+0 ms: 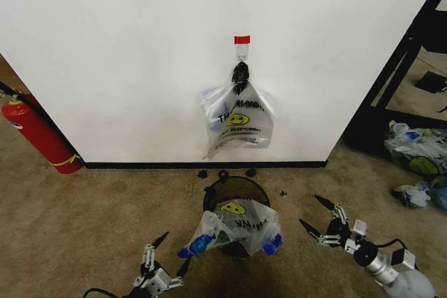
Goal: Pick up the garbage bag from the wall and place it over the trash bin.
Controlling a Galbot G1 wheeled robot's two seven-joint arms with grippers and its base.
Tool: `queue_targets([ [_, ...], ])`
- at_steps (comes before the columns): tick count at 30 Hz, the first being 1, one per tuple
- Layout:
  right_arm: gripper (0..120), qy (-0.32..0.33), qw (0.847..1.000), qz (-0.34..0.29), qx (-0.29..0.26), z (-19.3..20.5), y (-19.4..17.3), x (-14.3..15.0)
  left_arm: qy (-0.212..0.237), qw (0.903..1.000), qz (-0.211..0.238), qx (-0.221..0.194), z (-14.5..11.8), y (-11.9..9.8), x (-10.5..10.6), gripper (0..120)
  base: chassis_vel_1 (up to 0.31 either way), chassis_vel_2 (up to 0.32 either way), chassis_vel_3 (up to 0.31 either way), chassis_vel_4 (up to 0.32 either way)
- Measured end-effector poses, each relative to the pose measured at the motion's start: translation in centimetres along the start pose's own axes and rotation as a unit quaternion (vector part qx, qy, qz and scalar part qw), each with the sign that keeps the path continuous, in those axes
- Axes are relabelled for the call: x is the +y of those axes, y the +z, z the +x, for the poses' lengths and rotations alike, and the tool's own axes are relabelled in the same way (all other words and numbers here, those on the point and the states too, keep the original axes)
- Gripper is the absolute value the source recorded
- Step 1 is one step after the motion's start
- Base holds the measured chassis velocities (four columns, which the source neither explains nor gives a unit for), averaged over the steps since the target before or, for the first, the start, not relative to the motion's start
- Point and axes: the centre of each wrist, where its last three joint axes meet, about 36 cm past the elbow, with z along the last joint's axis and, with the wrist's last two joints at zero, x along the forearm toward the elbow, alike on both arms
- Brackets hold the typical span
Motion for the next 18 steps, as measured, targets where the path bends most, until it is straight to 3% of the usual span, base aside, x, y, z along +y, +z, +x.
queue_targets([
  [3, 100, -0.006, 1.0, -0.004, -0.004, -0.8, 0.4, 0.3, 0.023, 0.9995, 0.022, 0.002, -0.8, 2.1, -0.6, 100, 0.0, 0.0, 0.0, 0.0],
  [8, 100, -0.008, 1.0, -0.006, -0.005, -0.8, 0.4, 0.4, 0.039, 0.9987, 0.029, -0.012, -0.8, 2.1, -0.3, 100, 0.0, 0.0, 0.0, 0.0],
  [13, 100, -0.004, 1.0, -0.005, -0.006, -0.2, 0.4, 0.3, 0.018, 0.9981, 0.015, -0.057, -0.4, -1.6, 2.6, 100, 0.0, 0.0, 0.0, 0.0],
  [17, 100, 0.007, 1.0, 0.008, -0.019, -0.3, -0.4, 0.1, 0.042, 0.9941, 0.021, -0.098, 0.1, -6.5, 5.6, 100, 0.0, 0.0, 0.0, 0.0],
  [18, 100, 0.007, 1.0, 0.008, -0.019, -0.3, -0.4, 0.1, 0.042, 0.9941, 0.021, -0.098, 0.1, -6.5, 5.6, 100, 0.0, 0.0, 0.0, 0.0],
])
